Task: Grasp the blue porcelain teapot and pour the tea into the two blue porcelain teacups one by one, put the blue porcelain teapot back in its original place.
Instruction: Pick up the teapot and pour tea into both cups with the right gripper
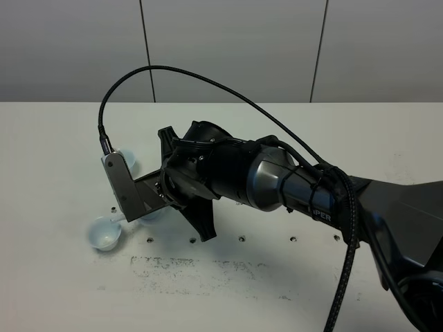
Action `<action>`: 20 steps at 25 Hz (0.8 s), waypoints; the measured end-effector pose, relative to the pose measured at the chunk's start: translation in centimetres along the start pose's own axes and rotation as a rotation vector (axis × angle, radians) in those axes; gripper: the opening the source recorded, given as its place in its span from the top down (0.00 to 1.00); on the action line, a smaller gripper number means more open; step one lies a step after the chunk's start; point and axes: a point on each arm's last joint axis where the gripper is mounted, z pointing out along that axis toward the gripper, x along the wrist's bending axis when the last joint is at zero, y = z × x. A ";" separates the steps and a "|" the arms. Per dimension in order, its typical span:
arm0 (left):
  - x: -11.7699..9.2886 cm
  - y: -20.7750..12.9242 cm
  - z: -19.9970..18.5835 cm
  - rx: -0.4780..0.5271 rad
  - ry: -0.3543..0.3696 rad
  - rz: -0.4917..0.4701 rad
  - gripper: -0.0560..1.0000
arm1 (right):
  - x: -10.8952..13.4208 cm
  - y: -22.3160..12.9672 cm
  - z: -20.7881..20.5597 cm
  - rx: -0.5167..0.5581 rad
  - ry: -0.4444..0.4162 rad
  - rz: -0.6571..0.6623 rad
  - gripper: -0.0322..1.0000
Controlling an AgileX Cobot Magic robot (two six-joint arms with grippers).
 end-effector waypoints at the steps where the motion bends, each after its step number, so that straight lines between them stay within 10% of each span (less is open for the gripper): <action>1: 0.0 0.0 0.0 0.000 0.000 0.000 0.66 | 0.0 0.1 0.1 0.006 -0.005 -0.011 0.90; 20: 0.0 0.0 0.0 0.000 0.000 0.000 0.66 | 0.0 1.9 0.2 0.052 -0.119 -0.174 0.90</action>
